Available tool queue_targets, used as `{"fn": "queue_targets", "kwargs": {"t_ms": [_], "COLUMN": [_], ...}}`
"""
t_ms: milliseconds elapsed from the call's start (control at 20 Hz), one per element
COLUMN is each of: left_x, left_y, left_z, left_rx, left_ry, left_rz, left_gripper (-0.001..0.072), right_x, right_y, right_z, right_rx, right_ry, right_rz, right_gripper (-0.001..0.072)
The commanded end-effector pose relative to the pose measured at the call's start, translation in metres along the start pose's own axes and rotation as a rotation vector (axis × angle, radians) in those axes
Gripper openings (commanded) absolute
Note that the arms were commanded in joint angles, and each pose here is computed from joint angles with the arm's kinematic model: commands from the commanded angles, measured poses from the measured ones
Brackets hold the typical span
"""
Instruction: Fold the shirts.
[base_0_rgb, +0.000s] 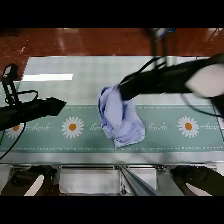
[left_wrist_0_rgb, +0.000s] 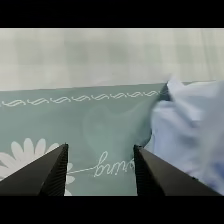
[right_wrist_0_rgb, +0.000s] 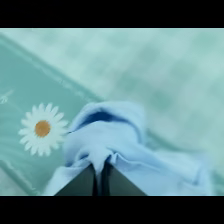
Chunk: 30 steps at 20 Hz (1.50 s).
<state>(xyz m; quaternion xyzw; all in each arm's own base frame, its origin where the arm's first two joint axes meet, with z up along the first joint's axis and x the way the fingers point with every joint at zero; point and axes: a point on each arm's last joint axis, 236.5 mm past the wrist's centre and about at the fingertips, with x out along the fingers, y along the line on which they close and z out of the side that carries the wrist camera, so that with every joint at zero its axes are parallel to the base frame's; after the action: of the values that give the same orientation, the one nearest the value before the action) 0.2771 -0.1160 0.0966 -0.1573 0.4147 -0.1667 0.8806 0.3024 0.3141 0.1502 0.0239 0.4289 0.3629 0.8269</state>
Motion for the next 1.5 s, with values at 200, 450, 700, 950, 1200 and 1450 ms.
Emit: {"fn": "queue_targets", "kwargs": {"t_ms": [200,450,700,950,1200,1450], "left_x": [-0.001,-0.001,0.067,0.105,0.126,0.148], "left_y": [0.009,0.037,0.033,0.023,0.009,-0.008], "left_z": [-0.014,-0.041,-0.127,-0.161,-0.162,-0.155], "left_rx": [-0.001,-0.113,-0.438,-0.528,-0.589,-0.532], "left_ry": [0.06,0.187,0.436,0.583,0.595,0.567], "left_rz": [0.029,0.09,-0.057,-0.181,-0.28,-0.293], "left_gripper": [0.0505,0.0504,0.0504,0.0505,0.0504,0.0385], "right_x": [0.123,-0.065,-0.103,-0.072,-0.061,-0.039], "right_y": [-0.001,-0.211,-0.265,-0.223,-0.202,-0.178], "right_z": [-0.08,-0.06,-0.182,-0.23,-0.236,-0.233], "right_rx": [0.101,0.196,0.673,0.804,0.844,0.834], "right_ry": [0.243,0.186,0.035,0.0,0.035,0.043], "right_rz": [0.015,-0.587,-0.56,-0.366,-0.276,-0.204], "right_gripper": [0.0417,0.0411,0.0407,0.0407,0.0407,0.0407]}}
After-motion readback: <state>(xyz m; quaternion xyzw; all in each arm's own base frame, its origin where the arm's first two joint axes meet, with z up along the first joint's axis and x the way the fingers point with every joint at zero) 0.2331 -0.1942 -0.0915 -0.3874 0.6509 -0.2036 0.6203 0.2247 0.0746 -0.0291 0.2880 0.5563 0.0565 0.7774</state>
